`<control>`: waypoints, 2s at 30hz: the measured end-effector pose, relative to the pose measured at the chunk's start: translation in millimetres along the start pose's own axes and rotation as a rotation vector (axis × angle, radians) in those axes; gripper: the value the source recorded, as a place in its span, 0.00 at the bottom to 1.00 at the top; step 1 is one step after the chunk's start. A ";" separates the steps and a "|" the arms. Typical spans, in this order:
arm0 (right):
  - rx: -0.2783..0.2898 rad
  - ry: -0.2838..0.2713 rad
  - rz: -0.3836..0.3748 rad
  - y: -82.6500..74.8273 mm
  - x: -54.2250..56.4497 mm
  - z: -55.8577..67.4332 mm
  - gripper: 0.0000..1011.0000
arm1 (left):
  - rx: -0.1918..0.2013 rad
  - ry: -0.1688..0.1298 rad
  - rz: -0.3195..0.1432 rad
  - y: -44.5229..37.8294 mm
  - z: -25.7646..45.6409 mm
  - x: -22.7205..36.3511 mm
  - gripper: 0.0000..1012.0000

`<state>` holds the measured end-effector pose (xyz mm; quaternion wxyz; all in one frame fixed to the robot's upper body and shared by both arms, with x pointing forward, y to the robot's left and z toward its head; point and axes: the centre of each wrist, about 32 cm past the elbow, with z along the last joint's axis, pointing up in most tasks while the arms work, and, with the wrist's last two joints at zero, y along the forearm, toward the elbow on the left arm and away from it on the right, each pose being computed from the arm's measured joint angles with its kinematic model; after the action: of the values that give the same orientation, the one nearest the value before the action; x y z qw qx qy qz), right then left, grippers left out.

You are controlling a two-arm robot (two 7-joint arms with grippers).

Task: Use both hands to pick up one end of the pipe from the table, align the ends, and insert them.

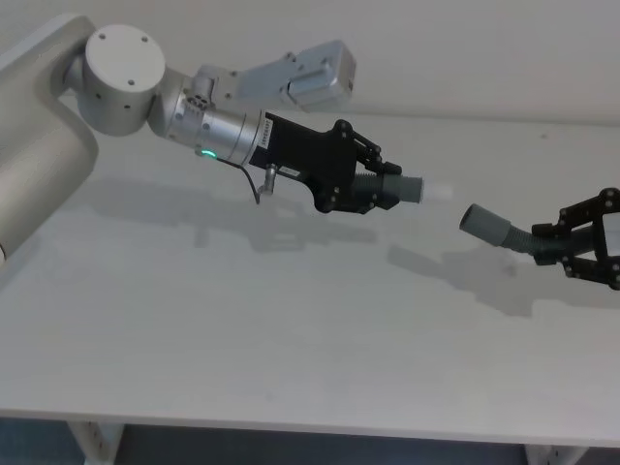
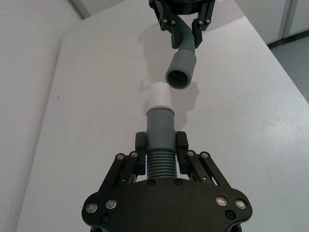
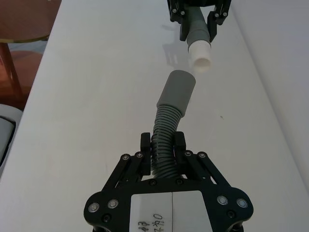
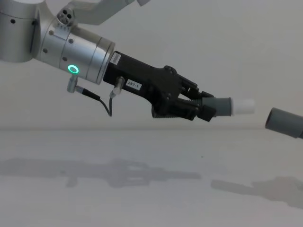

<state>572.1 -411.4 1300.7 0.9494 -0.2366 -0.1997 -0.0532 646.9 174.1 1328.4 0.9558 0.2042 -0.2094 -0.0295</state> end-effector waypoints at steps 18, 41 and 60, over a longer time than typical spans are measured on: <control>0.003 -0.009 0.002 3.2 5.2 0.2 0.27 | 0.004 -0.005 -0.004 -5.2 3.8 2.4 0.35; 0.000 -0.016 -0.007 3.9 10.8 2.0 0.27 | 0.003 -0.006 -0.035 -8.5 5.2 7.6 0.35; 0.007 -0.026 -0.004 3.4 11.7 5.2 0.27 | 0.005 -0.010 -0.058 -17.1 5.3 11.2 0.35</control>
<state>581.6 -406.0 1308.2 0.9474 -0.2337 -0.2125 -0.0514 655.3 154.9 1330.2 0.9530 0.2125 -0.2081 -0.0575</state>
